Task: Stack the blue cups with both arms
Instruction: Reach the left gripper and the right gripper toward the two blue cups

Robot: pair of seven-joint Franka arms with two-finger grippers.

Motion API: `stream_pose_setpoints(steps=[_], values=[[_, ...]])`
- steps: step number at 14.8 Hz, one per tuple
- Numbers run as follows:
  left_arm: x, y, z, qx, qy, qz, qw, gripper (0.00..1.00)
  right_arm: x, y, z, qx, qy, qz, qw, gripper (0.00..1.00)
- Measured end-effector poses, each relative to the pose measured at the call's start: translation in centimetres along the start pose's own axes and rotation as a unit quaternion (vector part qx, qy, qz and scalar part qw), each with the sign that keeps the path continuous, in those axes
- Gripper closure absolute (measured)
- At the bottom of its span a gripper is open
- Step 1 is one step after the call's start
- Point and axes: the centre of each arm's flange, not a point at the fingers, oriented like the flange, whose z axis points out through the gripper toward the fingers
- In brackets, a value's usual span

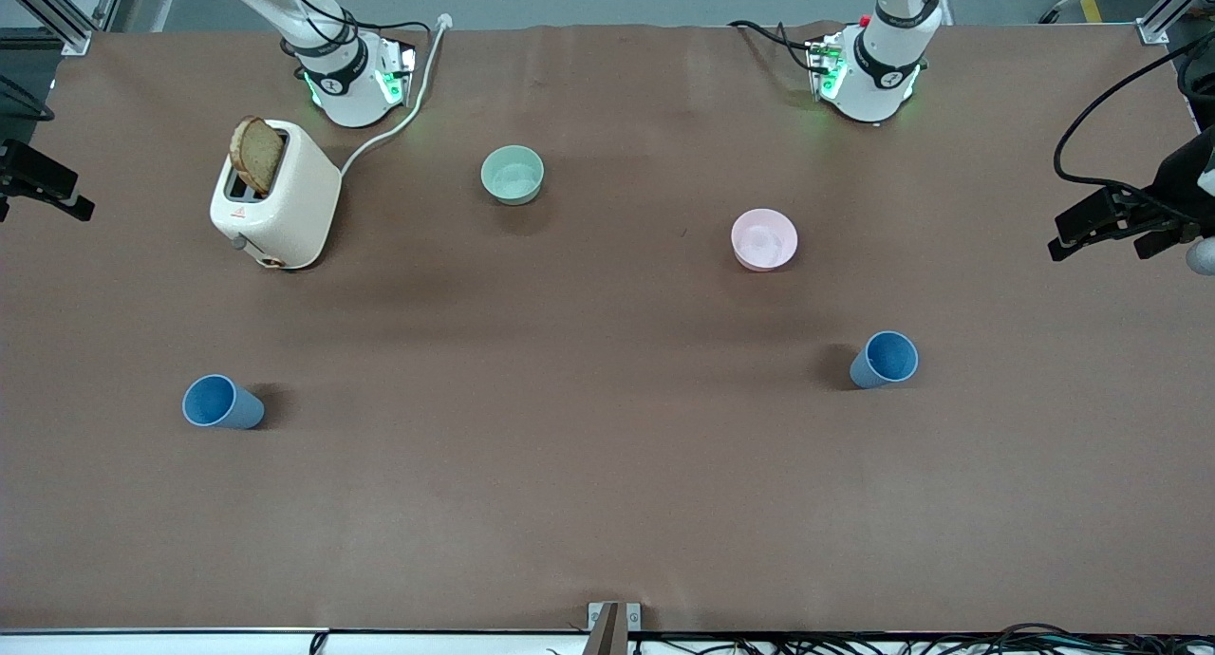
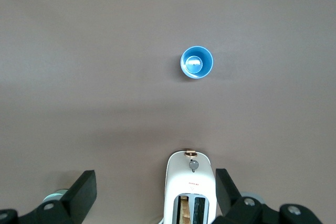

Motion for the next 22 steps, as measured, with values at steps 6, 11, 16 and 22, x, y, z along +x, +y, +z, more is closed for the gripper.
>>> stream_pose_setpoints(steps=[6, 11, 16, 22], values=[[0.0, 0.0, -0.1, 0.0, 0.001, 0.0, 1.0, 0.0, -0.1, 0.2, 0.2, 0.001, -0.008, -0.026, 1.0, 0.0], [-0.1, 0.8, -0.1, 0.0, 0.0, 0.006, 1.0, 0.0, -0.3, 1.5, 0.3, 0.0, -0.01, -0.015, 1.0, 0.0], [-0.9, 0.0, 0.7, 0.002, -0.041, -0.001, 0.999, 0.0, 2.0, 3.6, 3.1, -0.001, -0.007, -0.002, 1.0, 0.0], [1.9, -1.5, 8.3, -0.007, -0.092, -0.012, 0.996, 0.0, 9.0, 7.6, 19.7, -0.005, -0.002, 0.012, 1.0, 0.0]])
